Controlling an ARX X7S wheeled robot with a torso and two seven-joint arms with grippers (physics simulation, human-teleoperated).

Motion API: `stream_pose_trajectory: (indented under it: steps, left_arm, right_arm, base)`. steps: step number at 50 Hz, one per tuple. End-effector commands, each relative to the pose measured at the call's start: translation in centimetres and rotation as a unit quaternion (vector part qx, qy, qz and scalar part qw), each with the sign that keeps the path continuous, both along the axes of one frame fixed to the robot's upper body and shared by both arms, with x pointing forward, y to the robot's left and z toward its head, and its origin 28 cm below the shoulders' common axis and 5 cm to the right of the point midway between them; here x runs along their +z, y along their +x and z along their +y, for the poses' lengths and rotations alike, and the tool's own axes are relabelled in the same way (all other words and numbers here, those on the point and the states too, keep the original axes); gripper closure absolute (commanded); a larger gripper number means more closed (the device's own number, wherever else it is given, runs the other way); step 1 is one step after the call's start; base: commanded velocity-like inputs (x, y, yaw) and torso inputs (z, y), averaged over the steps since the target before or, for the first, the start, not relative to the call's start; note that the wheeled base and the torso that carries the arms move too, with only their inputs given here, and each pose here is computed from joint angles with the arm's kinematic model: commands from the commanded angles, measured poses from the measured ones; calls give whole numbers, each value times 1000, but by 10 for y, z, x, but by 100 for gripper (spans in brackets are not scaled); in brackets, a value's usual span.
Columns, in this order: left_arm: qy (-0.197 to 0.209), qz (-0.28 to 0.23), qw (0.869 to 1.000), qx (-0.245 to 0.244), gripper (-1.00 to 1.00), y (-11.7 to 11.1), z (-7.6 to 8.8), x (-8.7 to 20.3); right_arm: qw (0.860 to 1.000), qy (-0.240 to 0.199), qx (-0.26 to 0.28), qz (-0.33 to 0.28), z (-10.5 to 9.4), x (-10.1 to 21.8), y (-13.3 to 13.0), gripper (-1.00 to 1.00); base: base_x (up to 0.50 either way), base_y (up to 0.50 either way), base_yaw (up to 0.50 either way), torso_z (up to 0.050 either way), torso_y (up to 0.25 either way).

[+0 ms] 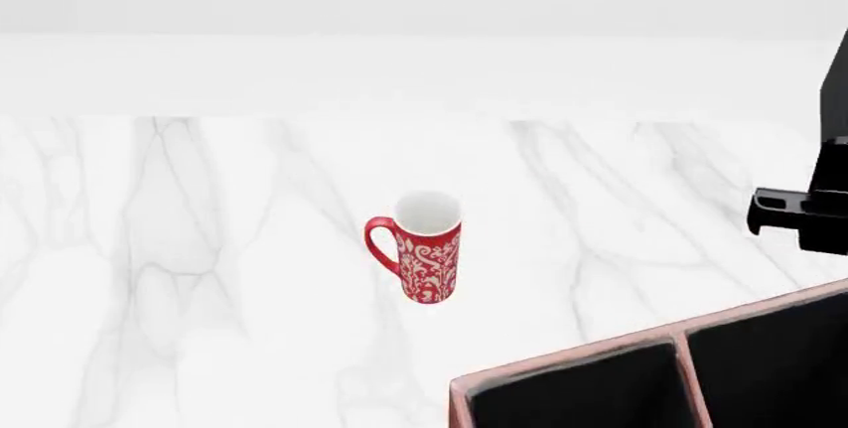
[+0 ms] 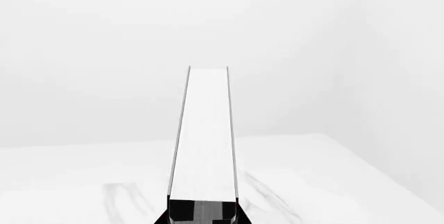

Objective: Pick up the book and place it in the right compartment of the caddy.

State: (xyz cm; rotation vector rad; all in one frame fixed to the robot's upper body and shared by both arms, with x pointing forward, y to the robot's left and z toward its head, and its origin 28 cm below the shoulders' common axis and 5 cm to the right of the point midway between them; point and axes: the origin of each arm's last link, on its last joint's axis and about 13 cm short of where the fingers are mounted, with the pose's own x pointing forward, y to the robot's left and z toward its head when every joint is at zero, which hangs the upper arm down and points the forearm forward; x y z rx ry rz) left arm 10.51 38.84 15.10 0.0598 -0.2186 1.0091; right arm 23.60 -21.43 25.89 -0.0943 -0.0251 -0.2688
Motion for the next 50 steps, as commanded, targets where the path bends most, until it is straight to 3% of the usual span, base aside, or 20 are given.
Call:
stream_pose_trajectory:
  steps: [1, 8, 26, 50]
  left_arm:
    - [0, 3, 1000, 3, -100, -3, -1, -2]
    - [0, 4, 1000, 4, -100, -4, 0, -3]
    - [1, 6, 1000, 1, -100, -2, -2, -4]
    - [1, 7, 1000, -1, -100, 0, -3, -4]
  right_arm:
    - [995, 3, -93, -30, -29, -4, -18, 100]
    - [992, 36, -118, -34, -40, -11, -30, 100]
    - [980, 39, -192, -30, -61, -23, -46, 100]
    - [981, 41, -186, -19, -59, -25, -43, 100]
  base:
    - [0, 0, 0, 0, 0]
    - [0, 0, 0, 0, 1]
    - [0, 0, 0, 1, 1]
    - [0, 0, 0, 0, 1]
